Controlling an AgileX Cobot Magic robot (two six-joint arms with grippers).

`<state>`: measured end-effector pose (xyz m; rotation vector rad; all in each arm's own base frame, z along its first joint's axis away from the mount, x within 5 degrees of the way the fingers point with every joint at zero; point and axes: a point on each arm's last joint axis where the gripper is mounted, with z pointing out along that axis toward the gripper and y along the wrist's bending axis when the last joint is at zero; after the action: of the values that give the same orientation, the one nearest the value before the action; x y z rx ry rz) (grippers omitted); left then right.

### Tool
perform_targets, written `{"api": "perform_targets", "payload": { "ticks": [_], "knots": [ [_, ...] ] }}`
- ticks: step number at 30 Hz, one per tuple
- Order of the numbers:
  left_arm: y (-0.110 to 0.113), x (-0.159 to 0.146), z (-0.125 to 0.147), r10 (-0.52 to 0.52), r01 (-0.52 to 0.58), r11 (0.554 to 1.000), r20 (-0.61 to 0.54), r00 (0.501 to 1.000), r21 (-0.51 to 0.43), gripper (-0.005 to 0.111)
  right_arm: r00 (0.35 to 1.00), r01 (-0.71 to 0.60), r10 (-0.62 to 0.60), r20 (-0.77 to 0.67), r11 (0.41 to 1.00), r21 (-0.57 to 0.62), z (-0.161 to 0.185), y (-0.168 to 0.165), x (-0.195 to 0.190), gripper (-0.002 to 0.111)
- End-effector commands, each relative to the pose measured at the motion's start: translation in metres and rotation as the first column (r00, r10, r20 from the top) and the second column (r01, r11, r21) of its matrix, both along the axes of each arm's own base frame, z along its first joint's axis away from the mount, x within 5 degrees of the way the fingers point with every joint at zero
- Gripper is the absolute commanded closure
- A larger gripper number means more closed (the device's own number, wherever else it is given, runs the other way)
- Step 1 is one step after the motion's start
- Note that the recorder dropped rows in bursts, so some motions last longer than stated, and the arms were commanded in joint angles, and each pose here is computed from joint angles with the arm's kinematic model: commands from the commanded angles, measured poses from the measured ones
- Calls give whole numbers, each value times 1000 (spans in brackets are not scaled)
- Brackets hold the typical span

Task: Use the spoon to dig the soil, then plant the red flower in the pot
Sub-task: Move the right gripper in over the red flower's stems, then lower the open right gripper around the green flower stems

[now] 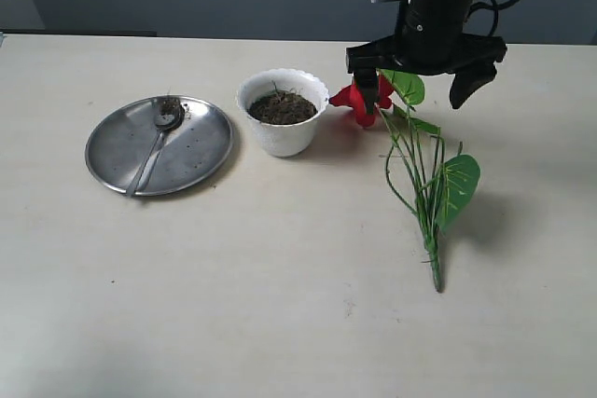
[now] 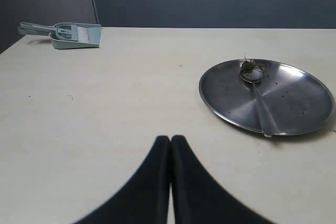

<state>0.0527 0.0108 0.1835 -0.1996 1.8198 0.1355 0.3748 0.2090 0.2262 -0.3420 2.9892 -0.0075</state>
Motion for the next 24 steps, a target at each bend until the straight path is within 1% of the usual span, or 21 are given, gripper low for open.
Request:
{"api": "perform_targets", "payload": {
  "ticks": [1,4,8,11,16,24],
  "knots": [
    [0,0,0,-5,5,1000,12,1000,-2,106,999,42,-41,12,999,-18,0,-3,1,4],
    [0,0,0,-5,5,1000,12,1000,-2,106,997,74,-74,4,996,-42,-6,-6,-1,4],
    [0,0,0,-5,5,1000,12,1000,-2,106,994,91,-95,-55,993,-81,-24,-11,-10,4],
    [0,0,0,-5,5,1000,12,1000,-2,106,990,112,-121,-73,986,-123,-35,-16,-14,4],
    [0,0,0,-5,5,1000,12,1000,-2,106,983,141,-149,-106,987,-82,-36,-12,-17,4],
    [0,0,0,-5,5,1000,12,1000,-2,106,977,137,-154,-146,984,-118,-48,-17,-25,4]
  ]
}}
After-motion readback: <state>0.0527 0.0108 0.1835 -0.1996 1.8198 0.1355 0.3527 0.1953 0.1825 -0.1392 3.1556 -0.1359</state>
